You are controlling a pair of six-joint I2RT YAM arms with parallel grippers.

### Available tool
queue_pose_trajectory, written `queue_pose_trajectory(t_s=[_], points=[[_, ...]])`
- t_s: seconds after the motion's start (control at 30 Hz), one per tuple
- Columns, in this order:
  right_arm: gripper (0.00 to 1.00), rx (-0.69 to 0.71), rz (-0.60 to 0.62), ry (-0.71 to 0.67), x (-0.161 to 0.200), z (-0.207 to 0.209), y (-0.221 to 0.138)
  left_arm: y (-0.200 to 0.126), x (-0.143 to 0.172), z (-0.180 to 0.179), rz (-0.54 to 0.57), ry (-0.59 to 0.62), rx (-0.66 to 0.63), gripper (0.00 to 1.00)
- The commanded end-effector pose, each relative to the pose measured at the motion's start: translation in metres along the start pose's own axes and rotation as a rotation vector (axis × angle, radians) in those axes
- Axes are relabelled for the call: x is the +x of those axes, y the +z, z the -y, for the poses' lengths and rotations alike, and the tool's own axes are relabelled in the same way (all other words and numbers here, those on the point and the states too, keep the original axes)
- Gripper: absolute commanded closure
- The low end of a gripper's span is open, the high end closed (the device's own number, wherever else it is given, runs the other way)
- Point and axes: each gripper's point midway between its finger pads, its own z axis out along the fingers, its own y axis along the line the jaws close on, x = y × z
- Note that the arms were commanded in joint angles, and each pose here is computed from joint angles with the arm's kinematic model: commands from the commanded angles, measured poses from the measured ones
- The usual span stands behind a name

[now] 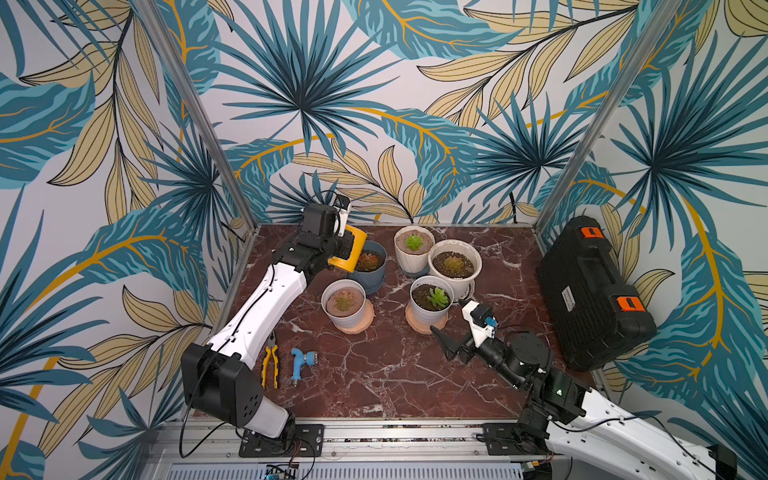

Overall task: Water the succulent around the soil edge
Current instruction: Water the soil of the potted plant with water.

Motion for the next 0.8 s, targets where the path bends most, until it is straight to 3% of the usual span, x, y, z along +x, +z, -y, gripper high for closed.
queue_pose_trajectory(t_s=[0.0, 0.33, 0.77], points=[[0.01, 0.007, 0.004, 0.002, 0.0, 0.001, 0.0, -0.015, -0.037, 0.0, 0.12, -0.01, 0.002, 1.0], [0.01, 0.007, -0.002, 0.0, 0.001, 0.001, 0.002, -0.013, -0.053, -0.004, 0.169, -0.001, -0.022, 1.0], [0.0, 0.01, -0.006, -0.002, 0.002, 0.001, 0.002, 0.014, -0.058, -0.01, 0.159, 0.031, -0.076, 1.0]])
